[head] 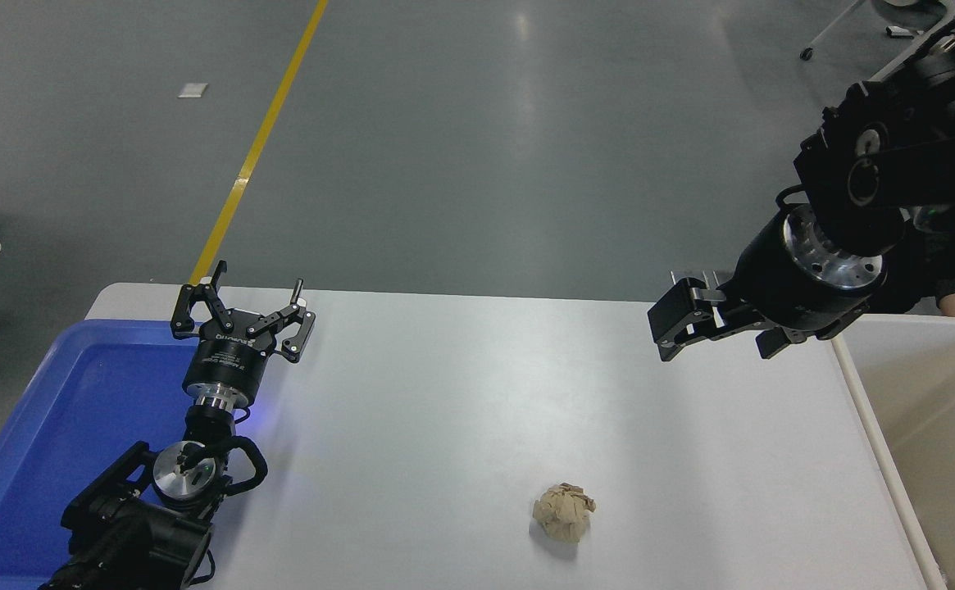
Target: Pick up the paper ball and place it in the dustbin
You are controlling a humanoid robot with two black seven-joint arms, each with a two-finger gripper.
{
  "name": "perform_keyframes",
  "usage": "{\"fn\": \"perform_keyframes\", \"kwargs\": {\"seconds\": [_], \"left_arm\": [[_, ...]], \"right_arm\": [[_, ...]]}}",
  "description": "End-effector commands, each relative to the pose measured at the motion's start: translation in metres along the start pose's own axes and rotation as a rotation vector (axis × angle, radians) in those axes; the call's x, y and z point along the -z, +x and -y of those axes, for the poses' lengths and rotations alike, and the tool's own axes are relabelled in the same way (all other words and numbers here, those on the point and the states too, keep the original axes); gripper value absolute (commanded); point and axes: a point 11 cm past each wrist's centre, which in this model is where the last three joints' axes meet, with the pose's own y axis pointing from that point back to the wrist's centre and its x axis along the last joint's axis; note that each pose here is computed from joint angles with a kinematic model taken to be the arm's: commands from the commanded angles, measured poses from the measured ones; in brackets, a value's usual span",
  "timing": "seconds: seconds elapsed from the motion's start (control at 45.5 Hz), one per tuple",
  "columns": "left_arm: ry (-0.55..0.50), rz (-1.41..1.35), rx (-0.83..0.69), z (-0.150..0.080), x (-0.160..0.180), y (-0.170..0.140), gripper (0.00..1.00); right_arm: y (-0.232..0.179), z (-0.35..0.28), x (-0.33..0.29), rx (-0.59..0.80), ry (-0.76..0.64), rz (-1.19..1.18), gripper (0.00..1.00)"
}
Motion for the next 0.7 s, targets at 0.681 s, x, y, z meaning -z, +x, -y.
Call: {"fn": "perform_keyframes", "kwargs": {"seconds": [0.681], "left_arm": [[0.001, 0.003, 0.001, 0.0, 0.0, 0.0, 0.99]], "right_arm": [[0.001, 0.0, 0.02, -0.011, 0.053, -0.029, 1.0]]}}
